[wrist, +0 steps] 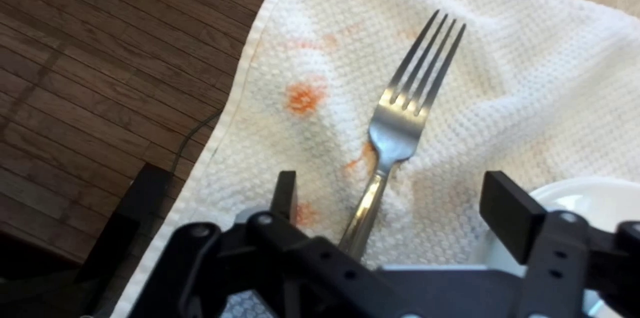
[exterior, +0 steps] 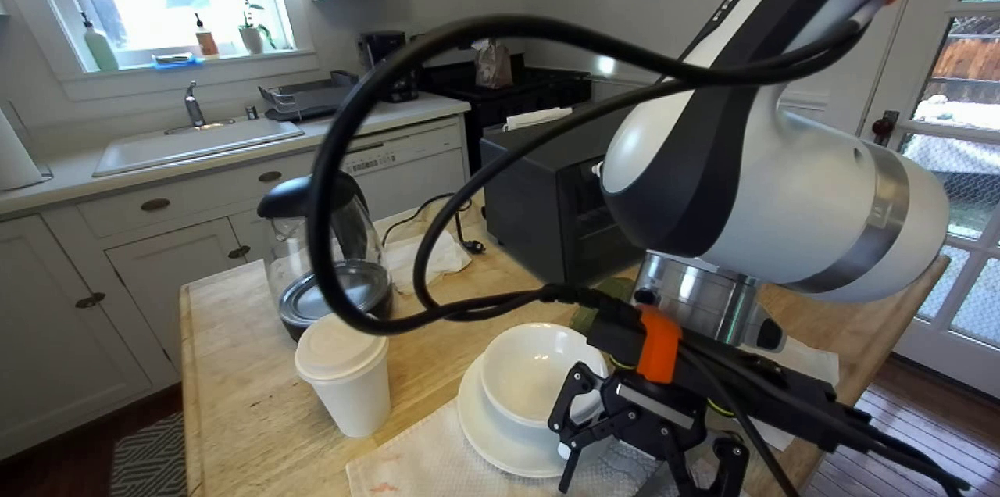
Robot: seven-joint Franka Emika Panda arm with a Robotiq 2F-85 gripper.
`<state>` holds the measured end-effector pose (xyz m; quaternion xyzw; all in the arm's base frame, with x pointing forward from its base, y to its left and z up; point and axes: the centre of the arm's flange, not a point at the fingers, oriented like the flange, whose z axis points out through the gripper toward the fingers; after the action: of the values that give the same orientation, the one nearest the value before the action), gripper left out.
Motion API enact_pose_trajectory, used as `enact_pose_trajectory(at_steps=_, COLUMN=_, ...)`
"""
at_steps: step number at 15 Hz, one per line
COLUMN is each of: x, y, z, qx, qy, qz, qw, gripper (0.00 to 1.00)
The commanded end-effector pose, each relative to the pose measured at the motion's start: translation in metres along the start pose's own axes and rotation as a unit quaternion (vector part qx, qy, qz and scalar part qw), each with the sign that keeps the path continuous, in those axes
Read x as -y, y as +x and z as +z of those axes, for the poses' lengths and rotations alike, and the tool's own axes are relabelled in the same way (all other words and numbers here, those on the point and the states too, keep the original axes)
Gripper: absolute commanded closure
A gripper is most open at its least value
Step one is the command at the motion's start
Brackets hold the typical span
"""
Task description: Put the fork into the cup
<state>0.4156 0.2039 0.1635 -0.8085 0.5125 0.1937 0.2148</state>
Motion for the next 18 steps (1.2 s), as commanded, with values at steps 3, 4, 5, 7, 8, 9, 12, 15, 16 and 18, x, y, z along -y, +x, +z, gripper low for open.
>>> enact_pose_trajectory(at_steps=3, x=-0.002, y=-0.001, z=0.007, qx=-0.009, qy=-0.013, qz=0.005, qw=0.9999, gripper=0.09)
enact_pose_trajectory(at_steps=4, x=-0.003, y=-0.001, z=0.008, qx=-0.009, qy=-0.014, qz=0.006, qw=0.9998, gripper=0.1)
enact_pose_trajectory(at_steps=5, x=-0.003, y=0.0, z=0.009, qx=-0.009, qy=-0.016, qz=0.006, qw=0.9998, gripper=0.09)
enact_pose_trajectory(at_steps=7, x=-0.003, y=0.001, z=0.01, qx=-0.01, qy=-0.017, qz=0.008, qw=0.9998, gripper=0.11)
enact_pose_trajectory(at_steps=8, x=-0.003, y=0.002, z=0.011, qx=-0.009, qy=-0.018, qz=0.009, qw=0.9997, gripper=0.11)
enact_pose_trajectory(at_steps=9, x=-0.003, y=0.002, z=0.011, qx=-0.009, qy=-0.02, qz=0.01, qw=0.9997, gripper=0.12)
enact_pose_trajectory(at_steps=12, x=-0.004, y=0.004, z=0.013, qx=-0.009, qy=-0.023, qz=0.013, qw=0.9996, gripper=0.08)
enact_pose_trajectory(at_steps=15, x=-0.006, y=0.006, z=0.015, qx=-0.009, qy=-0.028, qz=0.017, qw=0.9994, gripper=0.03)
enact_pose_trajectory(at_steps=16, x=-0.006, y=0.007, z=0.016, qx=-0.01, qy=-0.031, qz=0.019, qw=0.9993, gripper=0.01)
enact_pose_trajectory(at_steps=18, x=-0.008, y=0.009, z=0.017, qx=-0.011, qy=-0.036, qz=0.023, qw=0.999, gripper=0.03)
